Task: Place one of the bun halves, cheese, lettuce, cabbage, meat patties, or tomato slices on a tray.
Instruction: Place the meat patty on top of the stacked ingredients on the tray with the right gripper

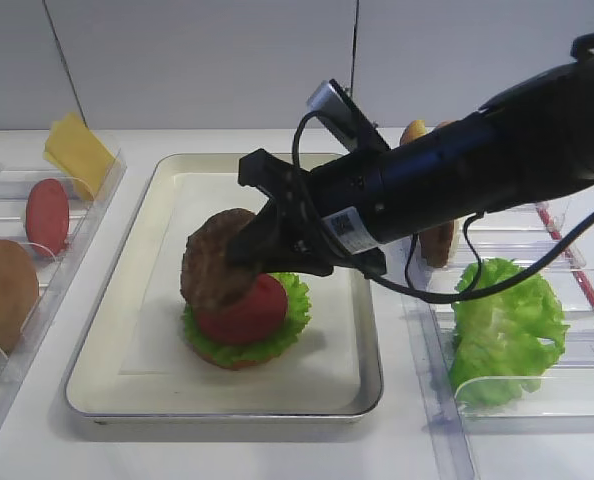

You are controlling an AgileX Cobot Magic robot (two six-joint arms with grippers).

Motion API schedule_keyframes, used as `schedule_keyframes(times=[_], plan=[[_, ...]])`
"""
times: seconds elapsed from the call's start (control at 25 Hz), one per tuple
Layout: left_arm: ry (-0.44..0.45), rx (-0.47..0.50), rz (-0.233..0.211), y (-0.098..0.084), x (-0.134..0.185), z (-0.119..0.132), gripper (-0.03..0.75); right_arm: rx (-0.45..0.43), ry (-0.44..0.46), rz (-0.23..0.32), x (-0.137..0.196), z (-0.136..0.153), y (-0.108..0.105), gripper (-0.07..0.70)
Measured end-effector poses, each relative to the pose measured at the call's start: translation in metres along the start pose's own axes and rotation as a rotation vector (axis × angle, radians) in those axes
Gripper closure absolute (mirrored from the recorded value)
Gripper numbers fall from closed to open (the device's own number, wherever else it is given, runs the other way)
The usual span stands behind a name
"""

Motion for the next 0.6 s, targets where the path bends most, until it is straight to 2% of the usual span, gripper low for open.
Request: schedule_keyframes(times=[0.12,0.28,0.6], plan=[[0.000,0.000,0.000,0.000,0.000,0.000,0.491,-0.039,0.014,0.033,0.002,0.010,-0.005,0.496],[0.000,0.000,0.000,0.000,0.000,0.000,0.491,-0.031,0.038,0.052,0.006,0.019,-0.016,0.496],[0.000,0.000,0.000,0.000,0.000,0.000,0.491,-0.065,0.010,0.090,-0.007,0.005,-0.023,0.496]])
Point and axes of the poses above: a point on each arm's last joint axis where the gripper is mounted, z pointing out along that axis toward the gripper, y along the wrist's bending axis when the last joint is at zero, x = y × z, the point moved 7 cm from there along z, pointing out along that axis toward the gripper, and after that the axes turned 4 degrees about -z, right-handed, at the moved point
